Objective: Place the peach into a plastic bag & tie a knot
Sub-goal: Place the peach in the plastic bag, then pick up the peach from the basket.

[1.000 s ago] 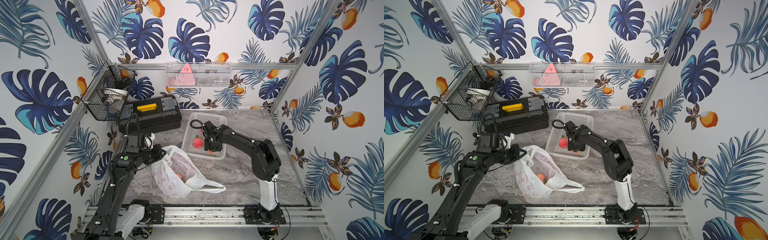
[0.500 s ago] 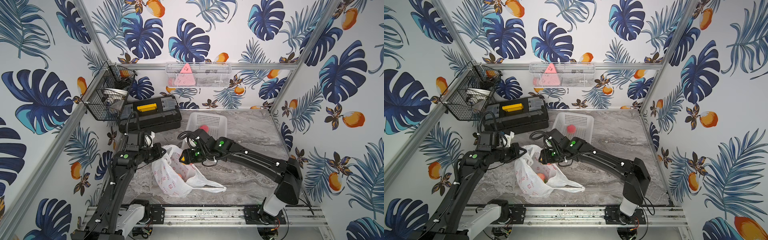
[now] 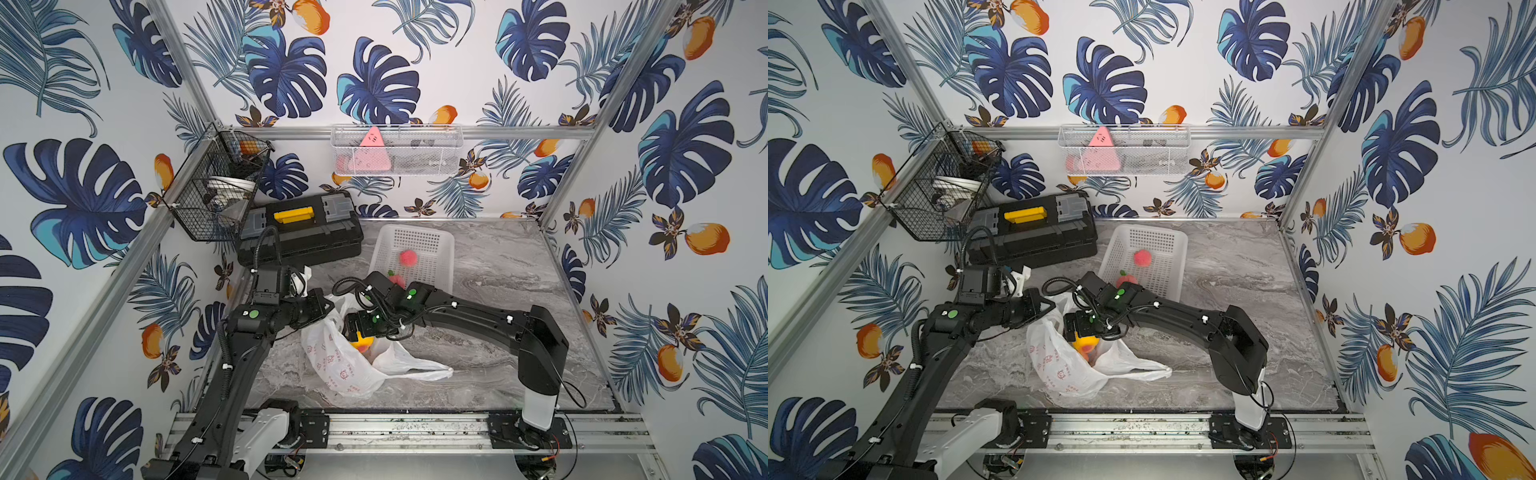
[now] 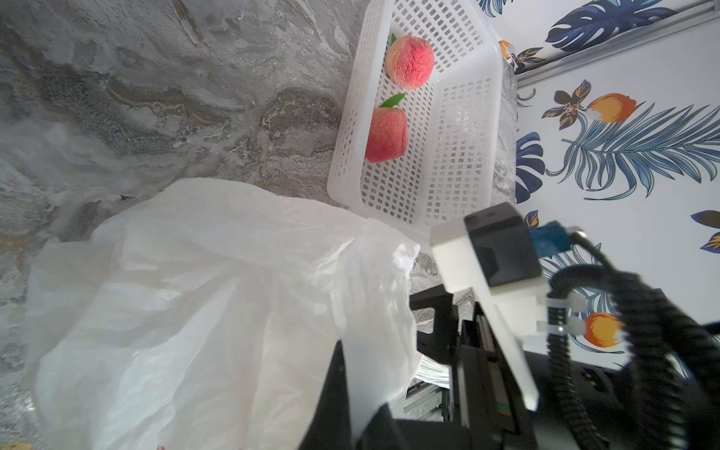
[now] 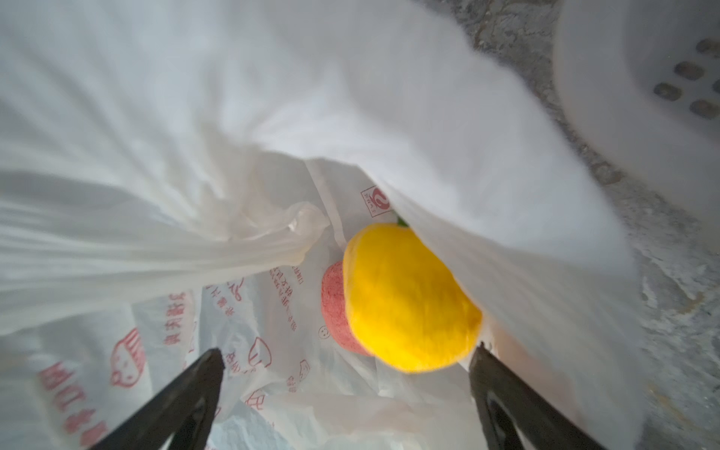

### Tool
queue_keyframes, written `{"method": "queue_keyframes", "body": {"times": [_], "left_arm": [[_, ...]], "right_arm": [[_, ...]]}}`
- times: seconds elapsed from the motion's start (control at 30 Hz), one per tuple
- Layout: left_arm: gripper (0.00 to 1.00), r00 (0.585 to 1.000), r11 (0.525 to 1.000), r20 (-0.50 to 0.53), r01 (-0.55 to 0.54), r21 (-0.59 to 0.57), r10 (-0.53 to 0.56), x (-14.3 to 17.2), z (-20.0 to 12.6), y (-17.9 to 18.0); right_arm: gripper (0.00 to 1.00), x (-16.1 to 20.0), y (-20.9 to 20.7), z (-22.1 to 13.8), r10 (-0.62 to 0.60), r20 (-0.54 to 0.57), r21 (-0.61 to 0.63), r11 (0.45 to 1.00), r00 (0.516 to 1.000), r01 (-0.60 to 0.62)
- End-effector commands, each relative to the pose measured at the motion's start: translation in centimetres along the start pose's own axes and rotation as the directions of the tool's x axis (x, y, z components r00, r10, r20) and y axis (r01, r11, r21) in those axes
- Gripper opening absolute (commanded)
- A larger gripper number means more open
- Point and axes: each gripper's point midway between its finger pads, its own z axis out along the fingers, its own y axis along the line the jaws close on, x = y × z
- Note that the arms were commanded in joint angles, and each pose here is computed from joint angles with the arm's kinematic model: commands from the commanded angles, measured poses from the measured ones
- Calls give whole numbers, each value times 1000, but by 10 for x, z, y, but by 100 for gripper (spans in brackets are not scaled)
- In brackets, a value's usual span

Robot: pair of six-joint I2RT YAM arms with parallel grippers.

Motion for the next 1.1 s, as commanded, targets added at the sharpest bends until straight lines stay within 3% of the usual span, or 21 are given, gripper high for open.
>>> {"method": "queue_keyframes", "body": {"times": [0.0, 0.17, 0.33, 0.57, 0.9, 1.07], "left_arm": [[0, 999, 1000, 29, -18, -20, 18, -7, -2, 1], [0, 998, 998, 49, -32, -60, 35, -11, -8, 4], [0, 999, 1000, 48, -23, -18, 24, -11, -6, -2], [0, 999, 1000, 43, -21, -19, 22, -11, -3, -1], [0, 999, 1000, 40, -10, -13, 10, -11, 3, 1], [0, 999, 1000, 39, -18, -22, 18, -11, 1, 1]], "right_arm": [[97, -15, -2, -32, -5, 55, 8, 1000, 998, 4], [91, -74, -54, -84, 99, 243, 66, 991, 965, -118], [89, -115, -137, -84, 137, 355, 278, 929, 925, -245], [92, -138, -186, -30, 101, 306, 451, 861, 947, -237], [90, -135, -208, 30, 137, 213, 444, 869, 967, -220], [79, -141, -212, 37, 133, 222, 419, 881, 966, -218]]}}
